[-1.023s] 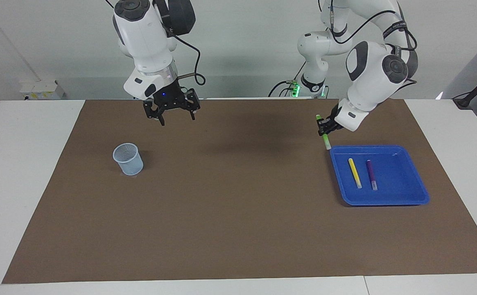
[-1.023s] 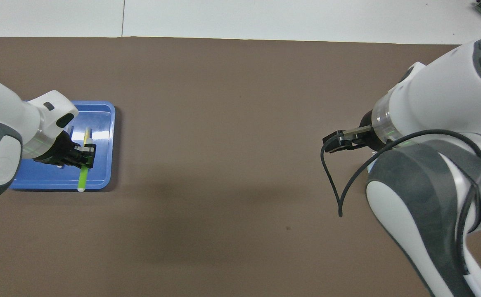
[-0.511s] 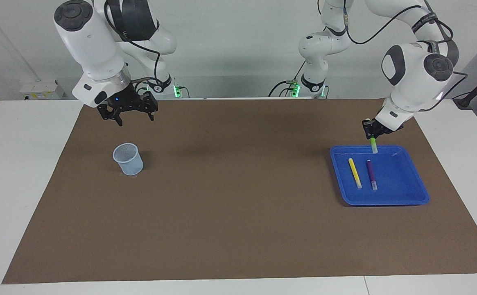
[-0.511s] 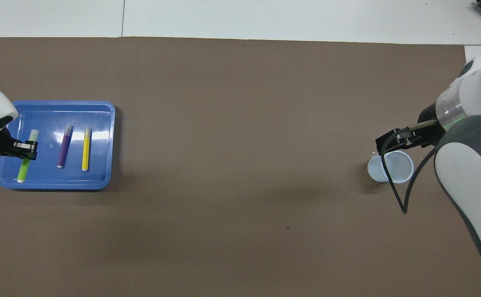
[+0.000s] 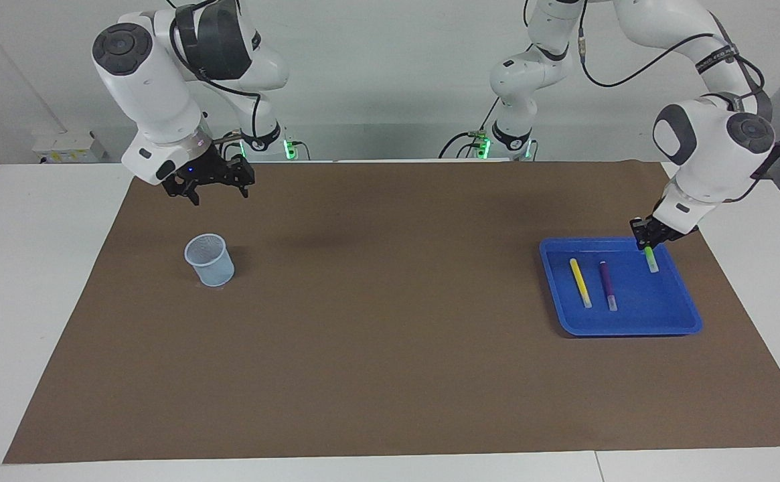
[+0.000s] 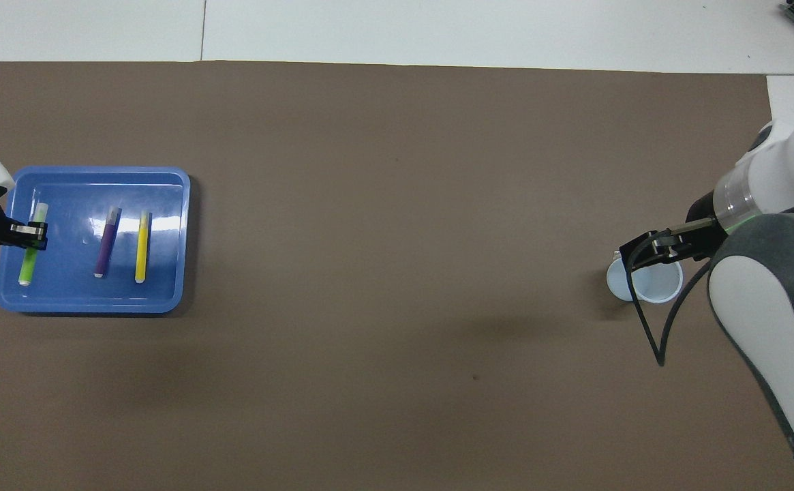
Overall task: Right arm passes pens to left for tray arrangement
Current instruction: 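Lower the green pen into the blue tray and open the left gripper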
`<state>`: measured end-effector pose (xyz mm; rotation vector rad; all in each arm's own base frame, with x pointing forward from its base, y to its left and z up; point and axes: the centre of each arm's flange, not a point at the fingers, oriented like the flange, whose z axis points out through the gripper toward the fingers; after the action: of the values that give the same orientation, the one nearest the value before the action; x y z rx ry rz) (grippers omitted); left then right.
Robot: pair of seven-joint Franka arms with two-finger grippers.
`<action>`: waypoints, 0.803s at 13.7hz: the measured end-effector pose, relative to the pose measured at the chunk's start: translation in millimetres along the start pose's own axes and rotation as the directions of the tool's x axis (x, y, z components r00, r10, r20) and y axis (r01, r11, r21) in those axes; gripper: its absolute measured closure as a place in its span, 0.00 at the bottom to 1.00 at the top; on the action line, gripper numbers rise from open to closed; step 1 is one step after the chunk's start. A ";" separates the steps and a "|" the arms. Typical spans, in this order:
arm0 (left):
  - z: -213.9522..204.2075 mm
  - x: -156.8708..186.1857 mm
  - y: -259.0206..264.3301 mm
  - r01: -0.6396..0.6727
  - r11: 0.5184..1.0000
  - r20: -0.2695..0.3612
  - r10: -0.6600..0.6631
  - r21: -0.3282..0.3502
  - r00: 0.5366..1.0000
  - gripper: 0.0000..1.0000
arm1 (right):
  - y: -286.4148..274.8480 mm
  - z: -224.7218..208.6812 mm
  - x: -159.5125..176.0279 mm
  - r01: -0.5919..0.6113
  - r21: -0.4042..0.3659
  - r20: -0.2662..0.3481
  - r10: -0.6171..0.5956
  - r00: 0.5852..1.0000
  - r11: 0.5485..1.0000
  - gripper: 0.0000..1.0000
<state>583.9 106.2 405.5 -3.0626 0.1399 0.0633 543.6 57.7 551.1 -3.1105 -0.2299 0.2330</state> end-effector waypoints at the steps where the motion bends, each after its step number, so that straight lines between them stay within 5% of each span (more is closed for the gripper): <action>1: 11.7 3.4 -6.0 0.007 1.000 -0.006 -0.007 -0.006 1.000 0.82 | 0.8 0.1 0.8 0.000 -0.008 -0.017 0.000 1.000 1.000 0.00; 4: 40.9 11.8 -14.7 0.016 1.000 -0.017 -0.017 -0.021 1.000 0.82 | 3.9 -0.4 8.7 -0.004 -0.018 -0.087 0.003 0.996 1.000 0.00; 11: 76.9 24.3 -17.6 0.018 0.999 -0.054 -0.020 -0.036 0.998 0.82 | 4.4 1.5 9.5 -0.005 -0.018 -0.092 0.003 0.996 1.000 0.00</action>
<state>606.9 127.4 329.1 -3.1022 0.1141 -0.0181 553.3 54.7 548.1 -3.1299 -0.2252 0.0875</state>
